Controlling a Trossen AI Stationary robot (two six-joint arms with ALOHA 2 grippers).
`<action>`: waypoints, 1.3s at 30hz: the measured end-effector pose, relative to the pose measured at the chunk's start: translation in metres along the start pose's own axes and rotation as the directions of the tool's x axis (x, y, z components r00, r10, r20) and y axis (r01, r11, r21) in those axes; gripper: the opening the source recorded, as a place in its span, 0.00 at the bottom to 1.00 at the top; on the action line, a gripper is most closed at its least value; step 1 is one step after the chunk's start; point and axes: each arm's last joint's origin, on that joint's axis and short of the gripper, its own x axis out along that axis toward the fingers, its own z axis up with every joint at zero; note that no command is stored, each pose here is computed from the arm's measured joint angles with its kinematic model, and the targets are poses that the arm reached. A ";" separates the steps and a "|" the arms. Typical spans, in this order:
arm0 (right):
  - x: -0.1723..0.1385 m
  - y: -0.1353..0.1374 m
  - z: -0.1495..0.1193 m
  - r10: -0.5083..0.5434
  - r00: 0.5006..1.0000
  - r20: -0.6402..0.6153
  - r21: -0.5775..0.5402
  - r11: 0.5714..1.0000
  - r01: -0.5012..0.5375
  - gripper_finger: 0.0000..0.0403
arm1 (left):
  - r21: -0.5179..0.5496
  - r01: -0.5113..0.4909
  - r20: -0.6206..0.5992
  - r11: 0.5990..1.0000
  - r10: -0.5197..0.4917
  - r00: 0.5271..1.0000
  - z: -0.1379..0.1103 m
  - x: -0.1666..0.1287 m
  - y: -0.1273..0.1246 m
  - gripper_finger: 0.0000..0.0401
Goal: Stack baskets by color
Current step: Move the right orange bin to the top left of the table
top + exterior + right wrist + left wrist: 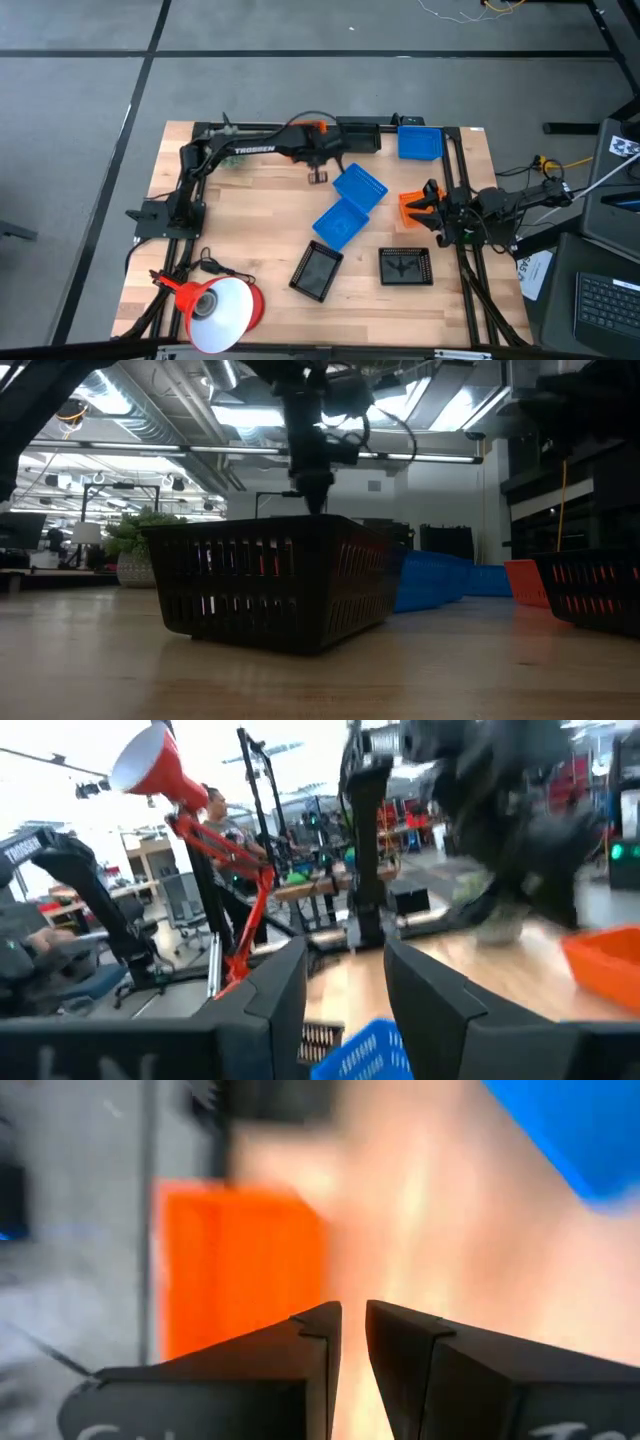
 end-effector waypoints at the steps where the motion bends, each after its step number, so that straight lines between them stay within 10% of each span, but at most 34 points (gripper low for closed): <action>1: 0.000 0.001 0.006 -0.001 1.000 -0.003 -0.011 1.000 0.001 0.34 | 0.001 0.018 -0.050 1.000 -0.018 0.999 -0.005 -0.001 -0.005 0.11; 12: 0.013 0.014 0.069 -0.174 0.903 -0.392 0.072 0.973 0.219 0.34 | -0.033 -0.014 -0.274 0.999 0.004 0.962 -0.030 -0.040 -0.050 0.04; 27: 0.039 0.013 0.091 -0.486 0.205 -0.850 -0.190 0.646 0.739 0.34 | -0.179 -0.137 -0.259 0.974 0.087 0.962 -0.097 -0.073 -0.054 0.01; 39: 0.065 -0.021 0.052 -0.366 -0.146 -0.919 -0.332 0.519 0.788 0.34 | -0.351 0.042 0.032 0.936 -0.033 0.999 -0.121 -0.072 -0.043 0.00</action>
